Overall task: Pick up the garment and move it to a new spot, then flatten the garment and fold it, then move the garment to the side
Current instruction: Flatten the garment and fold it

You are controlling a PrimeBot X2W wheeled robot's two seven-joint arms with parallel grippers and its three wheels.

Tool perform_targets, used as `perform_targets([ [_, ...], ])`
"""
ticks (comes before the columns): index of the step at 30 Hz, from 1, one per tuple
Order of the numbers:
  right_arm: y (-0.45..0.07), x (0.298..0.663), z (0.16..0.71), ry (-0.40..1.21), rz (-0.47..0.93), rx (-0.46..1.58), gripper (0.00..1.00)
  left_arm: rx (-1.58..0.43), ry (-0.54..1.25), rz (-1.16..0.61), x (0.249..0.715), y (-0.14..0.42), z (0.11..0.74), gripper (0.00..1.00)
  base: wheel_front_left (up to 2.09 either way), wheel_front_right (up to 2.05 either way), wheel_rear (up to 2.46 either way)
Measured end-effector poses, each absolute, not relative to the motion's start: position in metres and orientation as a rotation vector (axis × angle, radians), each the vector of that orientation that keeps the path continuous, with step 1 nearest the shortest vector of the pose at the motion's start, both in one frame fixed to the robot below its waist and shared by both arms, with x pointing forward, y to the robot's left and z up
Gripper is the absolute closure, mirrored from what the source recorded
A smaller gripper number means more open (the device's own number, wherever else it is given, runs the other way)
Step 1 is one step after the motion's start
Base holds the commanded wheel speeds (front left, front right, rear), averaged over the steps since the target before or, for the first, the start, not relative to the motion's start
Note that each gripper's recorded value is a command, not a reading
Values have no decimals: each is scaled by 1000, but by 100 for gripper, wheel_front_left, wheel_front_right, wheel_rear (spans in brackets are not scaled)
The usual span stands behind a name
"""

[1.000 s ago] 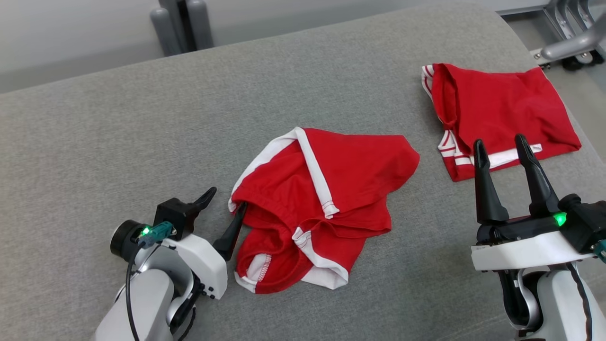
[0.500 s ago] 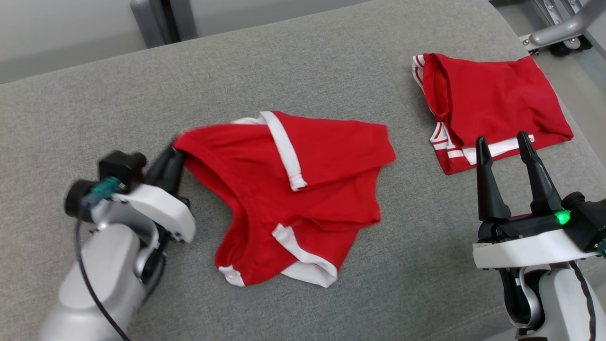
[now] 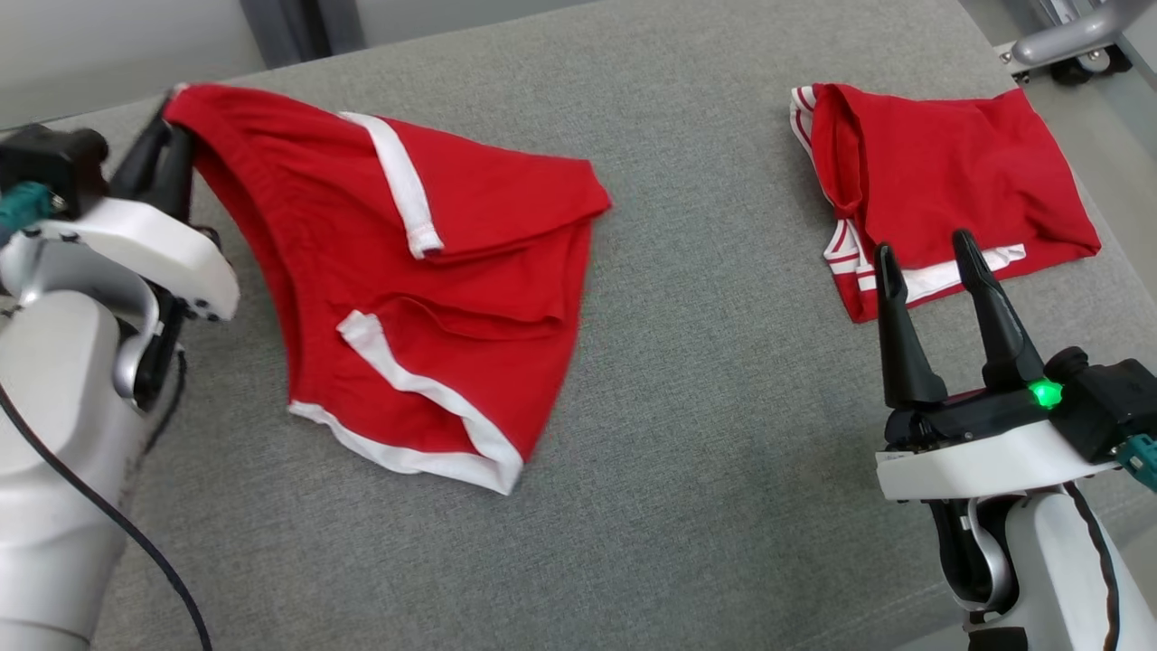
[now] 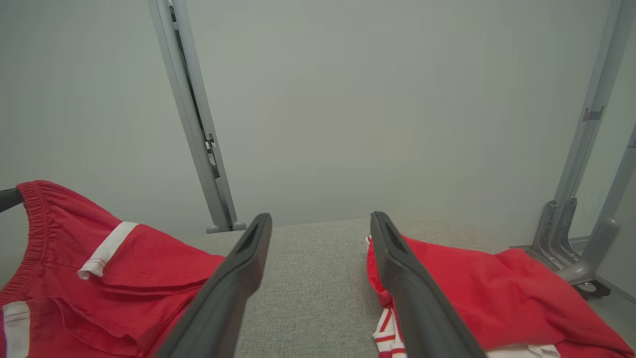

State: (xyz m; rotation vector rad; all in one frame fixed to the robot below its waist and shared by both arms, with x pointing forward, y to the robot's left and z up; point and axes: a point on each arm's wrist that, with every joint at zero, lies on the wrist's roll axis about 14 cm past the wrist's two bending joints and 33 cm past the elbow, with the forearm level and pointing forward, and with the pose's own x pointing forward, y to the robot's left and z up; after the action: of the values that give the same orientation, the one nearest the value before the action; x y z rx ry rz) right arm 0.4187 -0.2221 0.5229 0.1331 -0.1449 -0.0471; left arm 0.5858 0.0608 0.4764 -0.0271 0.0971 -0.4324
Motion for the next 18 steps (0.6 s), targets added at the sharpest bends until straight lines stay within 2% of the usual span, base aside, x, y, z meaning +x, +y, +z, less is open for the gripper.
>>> perform_targets([
  [1,-222,419,521,-140,-46,134,0,-23,96,-425,590,63,477,93,0,0,0],
  [2,-222,419,520,-136,-46,136,0,-12,103,-420,593,65,475,93,0,0,0],
  [3,-222,419,518,-132,-47,137,0,2,126,-418,595,66,469,51,0,0,0],
  [4,-221,419,517,-127,-45,139,0,14,155,-412,595,69,461,0,0,0,0],
  [10,-217,421,516,-125,-34,142,0,40,238,-373,589,83,438,0,0,0,0],
  [18,-205,423,528,-156,4,138,0,11,95,-249,588,118,480,0,0,0,0],
])
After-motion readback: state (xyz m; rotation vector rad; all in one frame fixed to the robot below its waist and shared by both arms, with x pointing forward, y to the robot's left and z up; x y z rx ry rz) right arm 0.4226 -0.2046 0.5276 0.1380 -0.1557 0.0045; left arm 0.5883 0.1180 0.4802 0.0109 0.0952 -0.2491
